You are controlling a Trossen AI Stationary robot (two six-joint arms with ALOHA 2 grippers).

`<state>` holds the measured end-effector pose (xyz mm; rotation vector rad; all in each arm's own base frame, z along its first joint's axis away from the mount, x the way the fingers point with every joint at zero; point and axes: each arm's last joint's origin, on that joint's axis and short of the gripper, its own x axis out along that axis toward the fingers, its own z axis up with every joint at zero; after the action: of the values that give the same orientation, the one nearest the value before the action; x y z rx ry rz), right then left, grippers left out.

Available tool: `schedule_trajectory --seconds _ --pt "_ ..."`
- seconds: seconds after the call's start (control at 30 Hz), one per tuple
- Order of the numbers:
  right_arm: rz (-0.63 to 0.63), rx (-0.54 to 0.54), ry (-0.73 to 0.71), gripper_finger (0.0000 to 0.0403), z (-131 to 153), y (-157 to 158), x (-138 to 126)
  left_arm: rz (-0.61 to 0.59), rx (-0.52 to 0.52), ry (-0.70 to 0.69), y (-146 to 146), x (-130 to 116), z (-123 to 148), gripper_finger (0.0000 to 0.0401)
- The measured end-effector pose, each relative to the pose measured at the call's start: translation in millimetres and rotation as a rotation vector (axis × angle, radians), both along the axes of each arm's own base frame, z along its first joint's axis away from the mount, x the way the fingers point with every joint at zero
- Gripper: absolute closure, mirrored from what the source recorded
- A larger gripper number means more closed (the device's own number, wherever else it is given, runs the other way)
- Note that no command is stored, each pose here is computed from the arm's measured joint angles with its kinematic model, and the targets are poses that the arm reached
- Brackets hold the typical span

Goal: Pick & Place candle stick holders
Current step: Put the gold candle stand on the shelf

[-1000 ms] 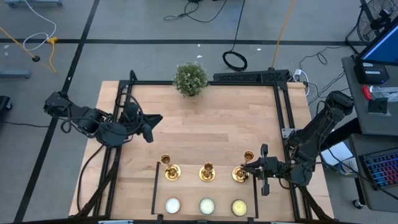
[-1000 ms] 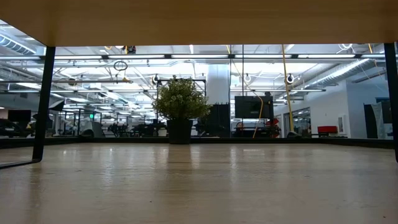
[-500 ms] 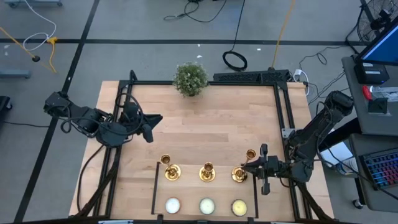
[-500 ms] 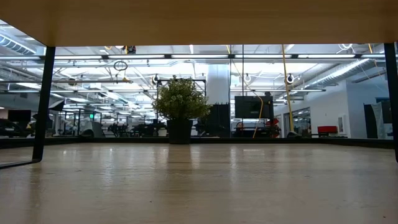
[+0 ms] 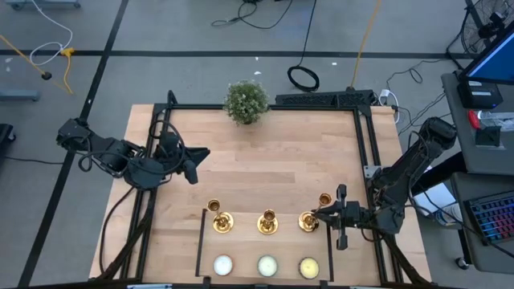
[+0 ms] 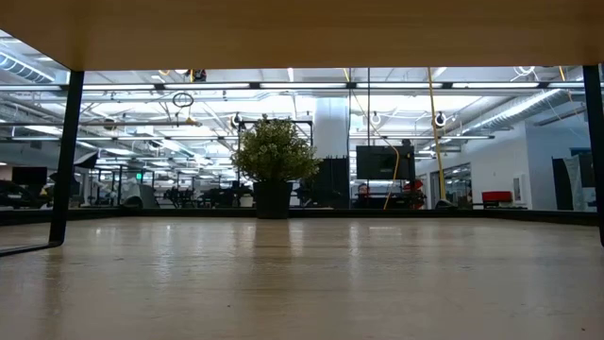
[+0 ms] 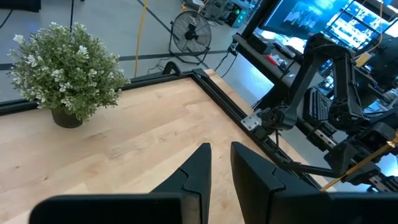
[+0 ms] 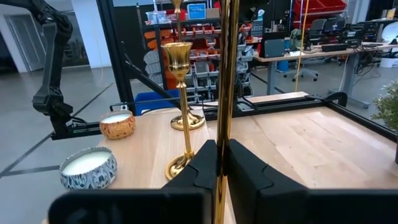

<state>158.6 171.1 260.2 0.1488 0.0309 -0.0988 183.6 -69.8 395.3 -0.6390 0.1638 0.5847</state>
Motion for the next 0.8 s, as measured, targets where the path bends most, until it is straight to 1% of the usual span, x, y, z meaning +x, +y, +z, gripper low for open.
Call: schedule_trajectory --seconds 0.1,0.27,0.8 --pt "0.0 0.006 -0.002 0.0387 0.2 0.0 0.0 0.0 0.003 0.007 0.2 -0.3 -0.6 0.0336" --pt "0.007 0.009 -0.001 0.0393 0.1 0.4 -0.2 0.002 0.004 0.012 0.4 -0.7 -1.1 0.0336" --pt "0.034 0.016 0.0 0.0393 0.0 1.2 -0.2 0.003 0.005 0.015 0.6 -0.9 -1.4 0.0336"
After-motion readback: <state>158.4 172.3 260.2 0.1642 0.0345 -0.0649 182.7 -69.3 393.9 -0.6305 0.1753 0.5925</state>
